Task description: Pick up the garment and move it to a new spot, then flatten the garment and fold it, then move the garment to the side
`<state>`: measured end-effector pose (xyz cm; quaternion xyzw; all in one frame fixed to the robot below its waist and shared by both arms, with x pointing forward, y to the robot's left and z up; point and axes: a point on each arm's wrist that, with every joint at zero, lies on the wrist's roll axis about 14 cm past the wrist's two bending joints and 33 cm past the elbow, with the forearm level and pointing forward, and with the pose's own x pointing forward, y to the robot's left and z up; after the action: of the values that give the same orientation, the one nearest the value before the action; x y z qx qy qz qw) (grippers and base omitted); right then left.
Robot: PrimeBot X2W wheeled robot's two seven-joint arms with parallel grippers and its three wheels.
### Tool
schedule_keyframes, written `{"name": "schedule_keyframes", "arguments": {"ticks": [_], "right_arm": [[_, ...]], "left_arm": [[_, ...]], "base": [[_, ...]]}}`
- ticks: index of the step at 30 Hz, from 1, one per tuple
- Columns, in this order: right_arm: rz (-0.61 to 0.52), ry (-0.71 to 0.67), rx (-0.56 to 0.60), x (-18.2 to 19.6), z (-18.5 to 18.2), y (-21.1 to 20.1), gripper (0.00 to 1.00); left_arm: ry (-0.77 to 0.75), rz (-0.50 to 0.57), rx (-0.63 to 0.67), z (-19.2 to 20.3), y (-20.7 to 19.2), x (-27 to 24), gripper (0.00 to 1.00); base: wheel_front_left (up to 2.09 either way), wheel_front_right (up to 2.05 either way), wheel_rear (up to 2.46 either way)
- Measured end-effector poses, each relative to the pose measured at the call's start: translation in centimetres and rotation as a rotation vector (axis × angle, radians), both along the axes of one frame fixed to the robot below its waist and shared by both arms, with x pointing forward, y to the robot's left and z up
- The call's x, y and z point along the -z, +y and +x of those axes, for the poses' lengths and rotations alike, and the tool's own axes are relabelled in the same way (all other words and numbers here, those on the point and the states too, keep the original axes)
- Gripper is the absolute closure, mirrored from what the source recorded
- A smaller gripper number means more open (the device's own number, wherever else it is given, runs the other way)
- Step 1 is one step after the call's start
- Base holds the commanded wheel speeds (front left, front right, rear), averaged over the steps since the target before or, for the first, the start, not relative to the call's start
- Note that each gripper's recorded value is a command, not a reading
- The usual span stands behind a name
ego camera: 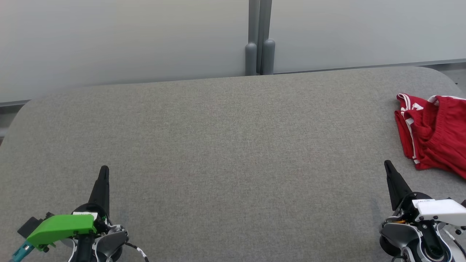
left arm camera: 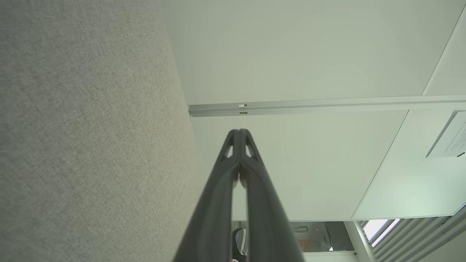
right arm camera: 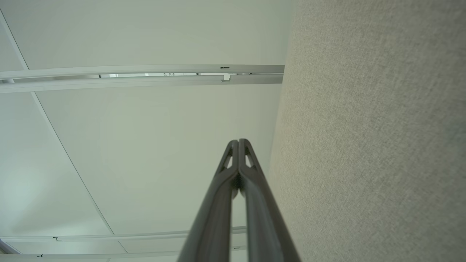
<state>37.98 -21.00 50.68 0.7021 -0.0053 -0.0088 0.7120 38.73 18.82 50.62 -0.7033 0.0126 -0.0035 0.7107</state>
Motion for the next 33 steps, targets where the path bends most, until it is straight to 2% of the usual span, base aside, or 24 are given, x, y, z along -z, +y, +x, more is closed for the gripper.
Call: {"name": "schedule_keyframes", "arguments": {"ticks": [33], "right_arm": [[0.017,-0.003,0.0,-0.04,0.05,-0.05,1.0]], "left_arm": [[-0.009,-0.016,-0.003,0.08,0.05,-0.14,1.0]], "base": [[0.0,0.0,0.0]]}}
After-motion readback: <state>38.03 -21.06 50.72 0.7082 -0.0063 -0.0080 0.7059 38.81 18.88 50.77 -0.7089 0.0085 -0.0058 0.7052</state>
